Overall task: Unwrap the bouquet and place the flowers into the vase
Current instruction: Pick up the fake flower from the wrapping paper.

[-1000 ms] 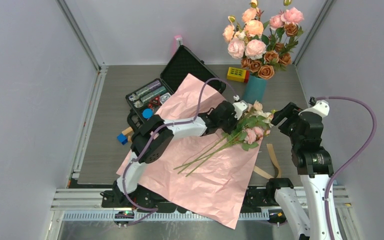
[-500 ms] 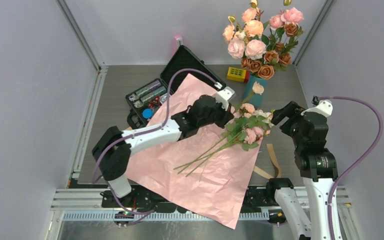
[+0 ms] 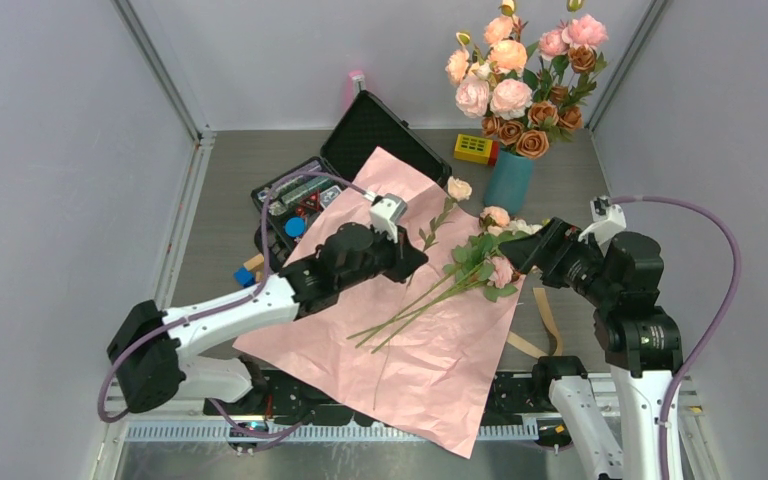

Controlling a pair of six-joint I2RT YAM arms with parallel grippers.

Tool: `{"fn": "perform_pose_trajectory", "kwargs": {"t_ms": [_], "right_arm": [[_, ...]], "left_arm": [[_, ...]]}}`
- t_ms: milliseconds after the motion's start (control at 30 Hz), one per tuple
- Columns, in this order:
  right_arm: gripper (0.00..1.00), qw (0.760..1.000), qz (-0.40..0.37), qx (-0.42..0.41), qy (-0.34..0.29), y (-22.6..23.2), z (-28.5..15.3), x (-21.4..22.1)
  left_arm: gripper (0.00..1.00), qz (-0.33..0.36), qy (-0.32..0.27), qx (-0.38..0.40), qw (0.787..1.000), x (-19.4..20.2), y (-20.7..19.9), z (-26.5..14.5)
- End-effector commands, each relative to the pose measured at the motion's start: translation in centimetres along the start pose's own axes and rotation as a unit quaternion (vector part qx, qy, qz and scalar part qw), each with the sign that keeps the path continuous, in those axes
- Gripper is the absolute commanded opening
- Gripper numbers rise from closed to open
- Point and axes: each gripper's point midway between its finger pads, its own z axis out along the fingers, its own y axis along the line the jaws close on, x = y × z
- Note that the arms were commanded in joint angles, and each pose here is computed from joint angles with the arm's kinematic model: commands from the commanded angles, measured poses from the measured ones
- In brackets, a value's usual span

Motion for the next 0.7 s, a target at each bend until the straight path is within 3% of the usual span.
{"fn": "perform_pose_trajectory", "kwargs": {"t_ms": [0,233,467,667], "right_arm": [[0.86,0.986,0.036,-0.155,0.047,6.0,-1.5,0.9],[0.86,0.973,0.096,-0.209,0.035,7.3,-1.6,1.2],[0.70,0.956,0.155,-0.244,0.045,7.9,0.0,0.7],[0.71,0.948,0.176,-0.264,0.031,8.3,0.1,0.2]], "left_arm": [[0.00,-0.068,-0.042,0.054,0.995,-1.8,-2.7,-3.3],[0.00,-0.135,-0.059,0.120,0.982,-2.0,-5.1,-5.9],[0.00,-0.161,-0.043,0.178,0.970,-1.7,-7.8,-6.1],[0.00,-0.167,-0.035,0.216,0.961,-2.1,-9.9,-5.3]]}}
